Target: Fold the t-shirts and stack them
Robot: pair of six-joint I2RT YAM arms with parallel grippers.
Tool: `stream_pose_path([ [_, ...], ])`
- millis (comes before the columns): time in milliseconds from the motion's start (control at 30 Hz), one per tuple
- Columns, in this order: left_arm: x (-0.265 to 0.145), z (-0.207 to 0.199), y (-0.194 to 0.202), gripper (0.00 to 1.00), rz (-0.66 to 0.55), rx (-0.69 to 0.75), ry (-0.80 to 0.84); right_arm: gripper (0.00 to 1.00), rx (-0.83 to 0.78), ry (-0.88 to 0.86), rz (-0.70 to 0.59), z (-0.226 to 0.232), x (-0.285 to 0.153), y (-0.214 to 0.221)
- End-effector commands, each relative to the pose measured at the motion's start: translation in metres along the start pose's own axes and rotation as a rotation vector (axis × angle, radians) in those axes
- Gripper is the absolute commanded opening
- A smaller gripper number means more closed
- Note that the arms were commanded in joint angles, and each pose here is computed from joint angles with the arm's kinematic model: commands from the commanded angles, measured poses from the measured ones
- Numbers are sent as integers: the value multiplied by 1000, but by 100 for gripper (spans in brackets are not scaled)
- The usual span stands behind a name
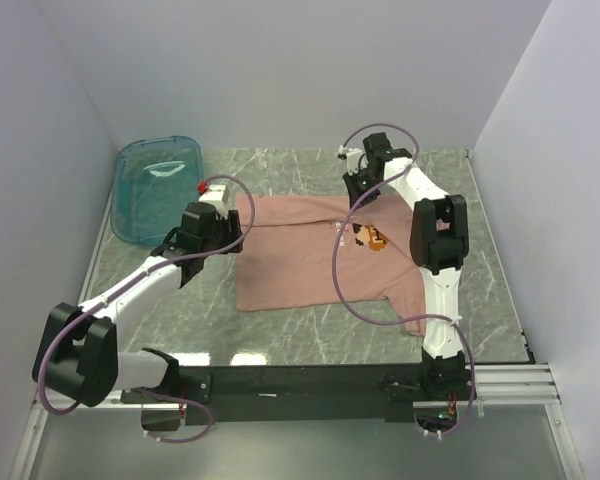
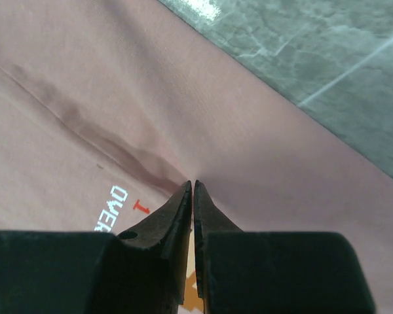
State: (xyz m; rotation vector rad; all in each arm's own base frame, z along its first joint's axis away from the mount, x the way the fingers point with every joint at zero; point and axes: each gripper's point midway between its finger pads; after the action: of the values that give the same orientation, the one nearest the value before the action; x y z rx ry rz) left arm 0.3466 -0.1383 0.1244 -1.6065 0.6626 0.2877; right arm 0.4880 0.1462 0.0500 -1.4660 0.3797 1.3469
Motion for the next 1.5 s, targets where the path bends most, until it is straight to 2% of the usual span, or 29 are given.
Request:
stream_pose_path([
  [0,-7,-1,-4,61,-31,-28,-3,12,-17,35,-3,-3,-3,-10],
  [367,-14,1,4,61,-40,-56,-1,14,-160,-113,92,33,-14,43],
  [600,-15,-3,3,62,-41,-61,18,16,-182,-137,72,42,-33,43],
  [700,-17,-5,2,64,-46,-67,29,21,-177,-126,10,44,-56,28],
  [767,-19,-5,2,70,-41,-79,31,31,-179,-125,-30,46,-78,20],
  [900,-22,-2,6,88,-29,-126,16,48,-209,-150,-81,48,-114,28],
  [933,-24,-6,8,89,-20,-123,45,48,-225,-156,-122,50,-134,28],
  [967,-25,-8,8,88,-17,-119,56,49,-223,-168,-102,51,-135,43],
  [1033,-30,-11,10,87,-7,-90,83,52,-258,-143,-146,51,-156,50],
  [1133,-38,-24,14,82,31,-20,151,54,-207,-117,-165,37,-169,75],
  [1167,-41,-32,12,80,39,3,190,54,-141,-123,-153,25,-174,92],
  [1333,-48,-53,33,77,129,113,217,54,-8,-56,-128,-10,-187,140],
  [1467,-43,-60,44,72,167,50,225,54,124,-36,-85,-26,-187,174],
])
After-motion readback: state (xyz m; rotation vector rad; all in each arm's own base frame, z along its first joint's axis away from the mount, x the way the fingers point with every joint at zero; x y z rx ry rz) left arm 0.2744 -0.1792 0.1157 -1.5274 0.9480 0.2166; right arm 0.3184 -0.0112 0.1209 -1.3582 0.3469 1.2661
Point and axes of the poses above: each gripper's point midway between its finger pads, its own x axis out along the fingers, its own z axis along the line the jaws close on, y = z × x, and after that the axes turned 3 degrees about x, right-handed
